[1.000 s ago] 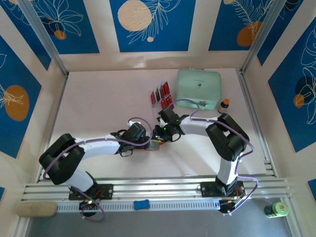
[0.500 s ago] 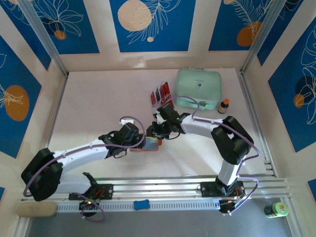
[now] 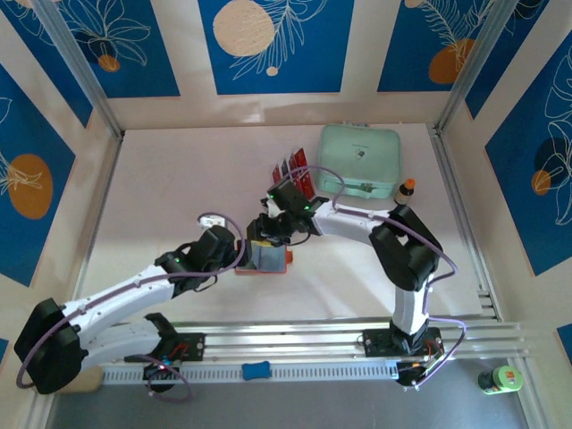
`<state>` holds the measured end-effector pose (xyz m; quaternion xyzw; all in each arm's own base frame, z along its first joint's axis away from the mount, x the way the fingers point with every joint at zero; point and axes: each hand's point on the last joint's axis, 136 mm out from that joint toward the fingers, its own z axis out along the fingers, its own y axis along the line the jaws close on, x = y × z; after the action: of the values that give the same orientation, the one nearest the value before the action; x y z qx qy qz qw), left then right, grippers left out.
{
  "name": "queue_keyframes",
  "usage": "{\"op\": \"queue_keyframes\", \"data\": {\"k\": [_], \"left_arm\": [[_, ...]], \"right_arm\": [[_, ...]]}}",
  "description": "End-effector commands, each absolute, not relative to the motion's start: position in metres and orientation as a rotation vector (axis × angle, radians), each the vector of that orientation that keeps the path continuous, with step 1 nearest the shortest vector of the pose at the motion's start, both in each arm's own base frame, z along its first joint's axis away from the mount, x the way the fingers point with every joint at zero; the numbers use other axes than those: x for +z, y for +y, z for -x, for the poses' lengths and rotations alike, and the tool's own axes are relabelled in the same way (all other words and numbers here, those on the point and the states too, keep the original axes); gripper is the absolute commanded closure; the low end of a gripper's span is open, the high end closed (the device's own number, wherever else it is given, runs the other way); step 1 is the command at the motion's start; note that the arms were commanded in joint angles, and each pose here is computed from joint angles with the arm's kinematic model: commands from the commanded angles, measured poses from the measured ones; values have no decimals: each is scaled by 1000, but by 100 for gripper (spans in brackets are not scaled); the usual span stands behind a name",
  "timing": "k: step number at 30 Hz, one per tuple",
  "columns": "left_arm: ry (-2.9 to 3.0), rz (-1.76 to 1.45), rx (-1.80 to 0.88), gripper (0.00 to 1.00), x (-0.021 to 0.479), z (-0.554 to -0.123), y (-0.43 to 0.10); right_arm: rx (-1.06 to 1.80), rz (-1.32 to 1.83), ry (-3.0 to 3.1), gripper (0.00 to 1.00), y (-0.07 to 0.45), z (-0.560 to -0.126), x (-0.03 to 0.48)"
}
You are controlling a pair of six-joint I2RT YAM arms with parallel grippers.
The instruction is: Put the credit cards into the card holder
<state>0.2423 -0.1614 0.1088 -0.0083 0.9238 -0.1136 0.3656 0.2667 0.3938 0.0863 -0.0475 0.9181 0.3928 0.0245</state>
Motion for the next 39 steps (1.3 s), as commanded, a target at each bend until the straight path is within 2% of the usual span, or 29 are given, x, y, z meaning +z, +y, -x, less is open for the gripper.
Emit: {"op": "queue_keyframes", "data": {"k": [1,9,25,33,39], "left_arm": [[2363,20,-330,0,110,-240,-163],[2386,23,-329,0,97,-236,-159],[2486,-17,-204,0,52,-242,-159],[2554,15,-80,0,32,-237,-144],[2571,21,-69,0,30,-236,-145]], "right_arm": [[1216,168,2863,60,411,-266,82],[1203,160,2904,60,423,-271,64],[1232,157,2902,60,423,-272,66],[1254,171,2833,60,413,-284,96],[1134,174,2749,60,373,-308,134]]}}
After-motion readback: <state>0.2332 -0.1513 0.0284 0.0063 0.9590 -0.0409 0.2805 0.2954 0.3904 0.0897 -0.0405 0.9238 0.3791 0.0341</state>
